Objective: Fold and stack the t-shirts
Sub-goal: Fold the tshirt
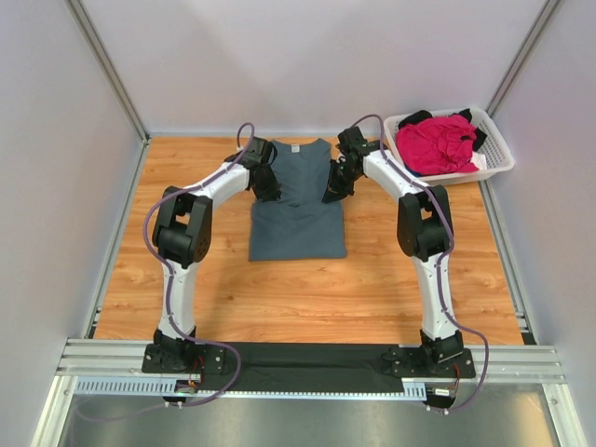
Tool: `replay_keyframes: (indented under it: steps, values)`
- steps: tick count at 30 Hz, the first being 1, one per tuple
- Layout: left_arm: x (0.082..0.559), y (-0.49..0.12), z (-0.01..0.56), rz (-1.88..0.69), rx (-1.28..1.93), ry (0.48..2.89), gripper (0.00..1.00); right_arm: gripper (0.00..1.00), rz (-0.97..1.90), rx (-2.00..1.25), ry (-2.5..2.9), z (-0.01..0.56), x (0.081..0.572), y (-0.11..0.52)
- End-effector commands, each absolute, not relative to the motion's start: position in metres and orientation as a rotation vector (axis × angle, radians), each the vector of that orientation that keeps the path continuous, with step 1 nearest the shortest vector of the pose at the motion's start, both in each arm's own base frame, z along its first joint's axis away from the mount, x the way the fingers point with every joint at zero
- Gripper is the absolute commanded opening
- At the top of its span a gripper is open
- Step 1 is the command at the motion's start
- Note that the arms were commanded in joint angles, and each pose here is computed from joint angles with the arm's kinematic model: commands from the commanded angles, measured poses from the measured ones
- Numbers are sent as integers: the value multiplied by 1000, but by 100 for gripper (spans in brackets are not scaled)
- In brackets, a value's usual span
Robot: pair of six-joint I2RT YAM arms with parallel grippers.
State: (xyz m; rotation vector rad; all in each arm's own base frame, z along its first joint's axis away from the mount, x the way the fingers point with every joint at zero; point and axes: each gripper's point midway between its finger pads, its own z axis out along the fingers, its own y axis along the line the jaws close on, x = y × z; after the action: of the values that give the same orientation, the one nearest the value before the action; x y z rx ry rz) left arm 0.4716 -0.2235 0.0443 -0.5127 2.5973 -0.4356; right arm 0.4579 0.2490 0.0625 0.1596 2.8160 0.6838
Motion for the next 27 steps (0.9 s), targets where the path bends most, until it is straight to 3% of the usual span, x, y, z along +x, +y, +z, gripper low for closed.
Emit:
replay_keyframes:
  steps: [1, 7, 13, 17, 27]
  values:
    - [479, -218, 31, -371, -493, 2596, 22, 13, 660, 145, 2741, 76, 477, 245]
    - [491, -194, 46, -360, -462, 2542, 22, 14, 631, 110, 2736, 71, 475, 239]
    - [515, -171, 120, -376, -329, 2384, 25, 13, 581, 60, 2736, 50, 473, 231]
    - [505, -164, 154, -360, -224, 2324, 27, 11, 526, 78, 2766, 25, 471, 224]
    - [442, -164, 93, -446, -245, 2456, 21, 12, 509, 118, 2727, 38, 475, 221]
